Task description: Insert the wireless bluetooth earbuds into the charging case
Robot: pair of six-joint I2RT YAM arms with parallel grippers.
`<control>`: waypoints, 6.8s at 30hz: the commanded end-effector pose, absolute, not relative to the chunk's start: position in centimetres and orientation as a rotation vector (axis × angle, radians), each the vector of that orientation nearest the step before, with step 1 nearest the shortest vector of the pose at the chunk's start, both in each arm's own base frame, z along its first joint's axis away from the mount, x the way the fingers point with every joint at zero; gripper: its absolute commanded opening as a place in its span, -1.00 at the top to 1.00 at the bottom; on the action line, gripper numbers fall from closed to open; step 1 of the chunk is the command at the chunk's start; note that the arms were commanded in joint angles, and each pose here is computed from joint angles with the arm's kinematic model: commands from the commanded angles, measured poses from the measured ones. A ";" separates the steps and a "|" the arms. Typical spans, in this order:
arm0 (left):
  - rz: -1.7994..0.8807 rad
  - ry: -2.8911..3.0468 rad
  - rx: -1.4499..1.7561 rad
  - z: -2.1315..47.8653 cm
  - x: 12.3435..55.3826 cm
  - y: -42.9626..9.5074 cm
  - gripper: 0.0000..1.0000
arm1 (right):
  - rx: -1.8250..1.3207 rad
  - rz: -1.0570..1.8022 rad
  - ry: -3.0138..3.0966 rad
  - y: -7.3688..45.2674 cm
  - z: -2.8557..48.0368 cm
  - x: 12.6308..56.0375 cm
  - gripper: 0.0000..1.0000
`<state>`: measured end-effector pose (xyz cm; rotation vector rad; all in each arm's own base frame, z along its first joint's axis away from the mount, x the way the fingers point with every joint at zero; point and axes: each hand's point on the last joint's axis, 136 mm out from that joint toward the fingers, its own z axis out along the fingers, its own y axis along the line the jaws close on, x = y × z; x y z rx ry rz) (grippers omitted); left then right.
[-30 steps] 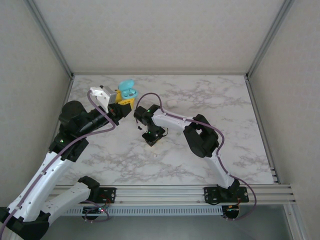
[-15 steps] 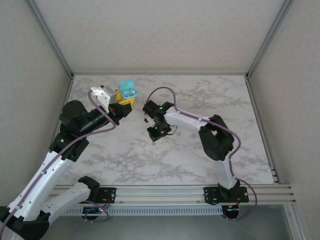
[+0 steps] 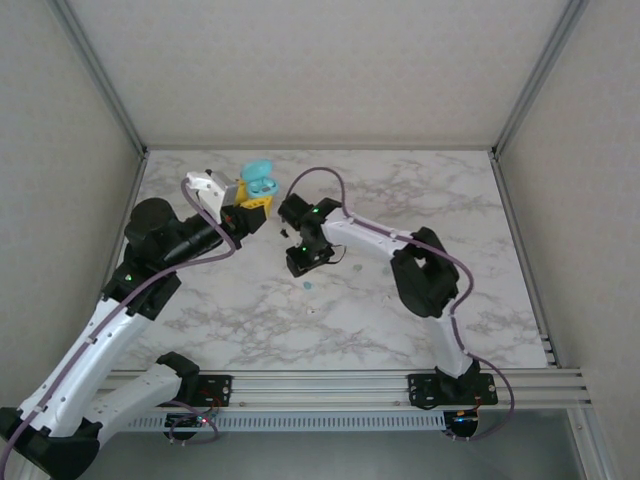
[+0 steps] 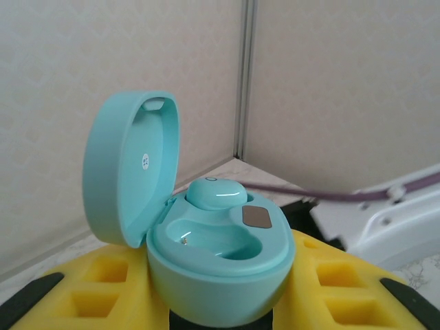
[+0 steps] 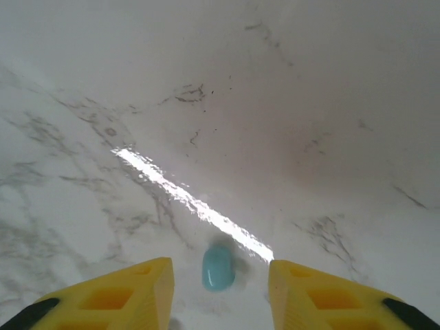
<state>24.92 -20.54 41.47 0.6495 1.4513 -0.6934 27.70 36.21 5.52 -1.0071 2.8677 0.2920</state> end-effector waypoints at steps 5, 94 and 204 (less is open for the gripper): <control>-0.681 1.410 0.637 42.4 24.1 -20.0 0.46 | -1.240 0.074 2.882 35.5 3.7 25.8 0.17; -0.706 1.425 0.636 42.1 24.0 -20.2 0.47 | -1.445 -0.081 2.860 35.8 -1.4 25.5 0.45; -0.782 1.348 0.899 34.3 26.0 -27.8 0.50 | -0.558 1.376 2.063 35.3 38.0 25.3 0.53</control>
